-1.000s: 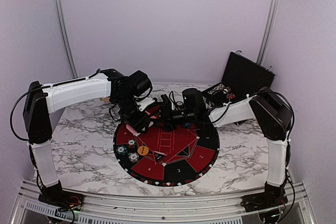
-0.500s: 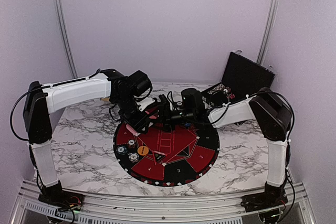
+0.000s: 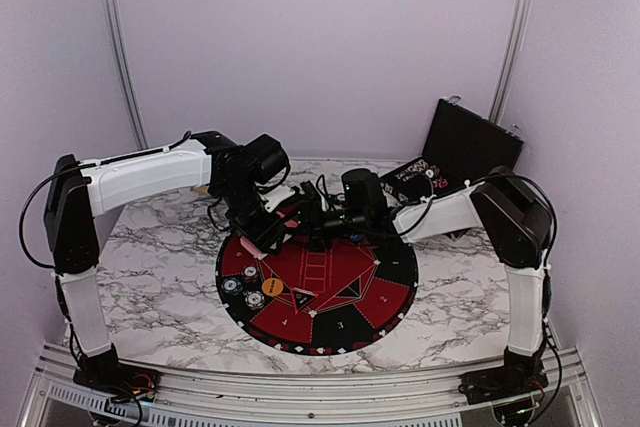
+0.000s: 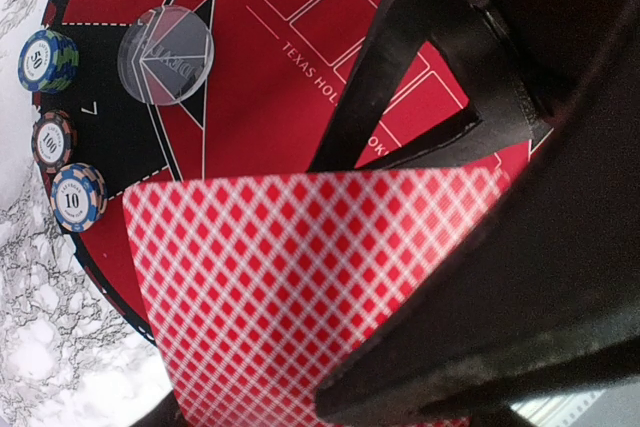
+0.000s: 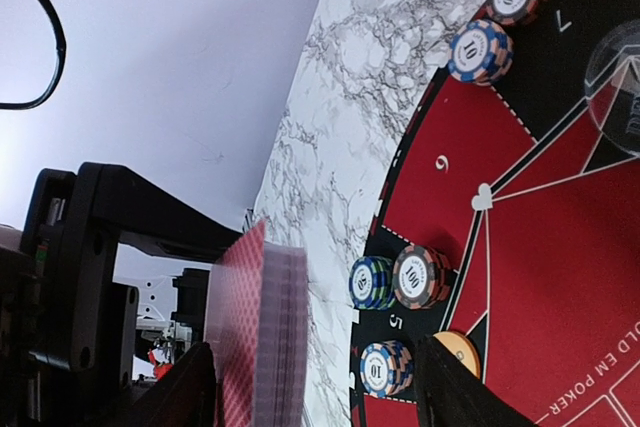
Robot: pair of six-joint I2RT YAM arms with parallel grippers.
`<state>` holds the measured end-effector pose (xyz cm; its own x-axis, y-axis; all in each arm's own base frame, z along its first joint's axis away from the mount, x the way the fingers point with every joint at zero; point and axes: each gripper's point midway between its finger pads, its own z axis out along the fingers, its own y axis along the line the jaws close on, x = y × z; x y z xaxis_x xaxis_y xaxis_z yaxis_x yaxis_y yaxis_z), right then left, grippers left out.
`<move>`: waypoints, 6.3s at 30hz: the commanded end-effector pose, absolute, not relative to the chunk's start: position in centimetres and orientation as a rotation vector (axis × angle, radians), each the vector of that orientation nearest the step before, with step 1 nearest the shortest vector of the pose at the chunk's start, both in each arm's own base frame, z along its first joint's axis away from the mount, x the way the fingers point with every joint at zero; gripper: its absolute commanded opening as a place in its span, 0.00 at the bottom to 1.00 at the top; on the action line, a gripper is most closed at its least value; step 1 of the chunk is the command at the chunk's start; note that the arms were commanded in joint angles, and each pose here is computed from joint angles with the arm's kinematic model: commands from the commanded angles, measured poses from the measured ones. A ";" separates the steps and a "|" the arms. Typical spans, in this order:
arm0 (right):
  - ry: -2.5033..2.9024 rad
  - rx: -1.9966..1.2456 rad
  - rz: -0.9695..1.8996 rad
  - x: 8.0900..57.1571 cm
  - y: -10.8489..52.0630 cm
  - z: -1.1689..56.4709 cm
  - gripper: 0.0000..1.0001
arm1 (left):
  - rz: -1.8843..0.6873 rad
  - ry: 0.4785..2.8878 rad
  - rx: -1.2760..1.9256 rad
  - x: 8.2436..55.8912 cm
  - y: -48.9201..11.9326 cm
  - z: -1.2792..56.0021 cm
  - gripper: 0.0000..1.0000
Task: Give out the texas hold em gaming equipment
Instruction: Pick up the poker card from the face-down deck piles.
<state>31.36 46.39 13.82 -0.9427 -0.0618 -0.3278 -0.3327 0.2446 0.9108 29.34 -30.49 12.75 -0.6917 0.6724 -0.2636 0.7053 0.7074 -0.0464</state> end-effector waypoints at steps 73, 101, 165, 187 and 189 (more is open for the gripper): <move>2.316 -0.377 1.622 32.4 45.8 13.2 0.63 | -0.230 2.619 1.087 30.0 -30.4 15.1 0.33; 2.257 -0.388 1.638 32.5 45.4 15.6 0.62 | -0.230 2.628 1.087 30.0 -30.3 14.8 0.33; 2.201 -0.294 1.771 32.5 43.1 17.8 0.20 | -0.218 2.632 1.087 30.0 -30.1 14.6 0.32; 2.168 -0.251 1.839 32.7 42.4 18.7 0.00 | -0.215 2.634 1.084 30.0 -30.0 14.5 0.32; 2.160 -0.239 1.849 32.9 42.2 18.9 0.00 | -0.215 2.634 1.085 29.9 -30.0 14.5 0.32</move>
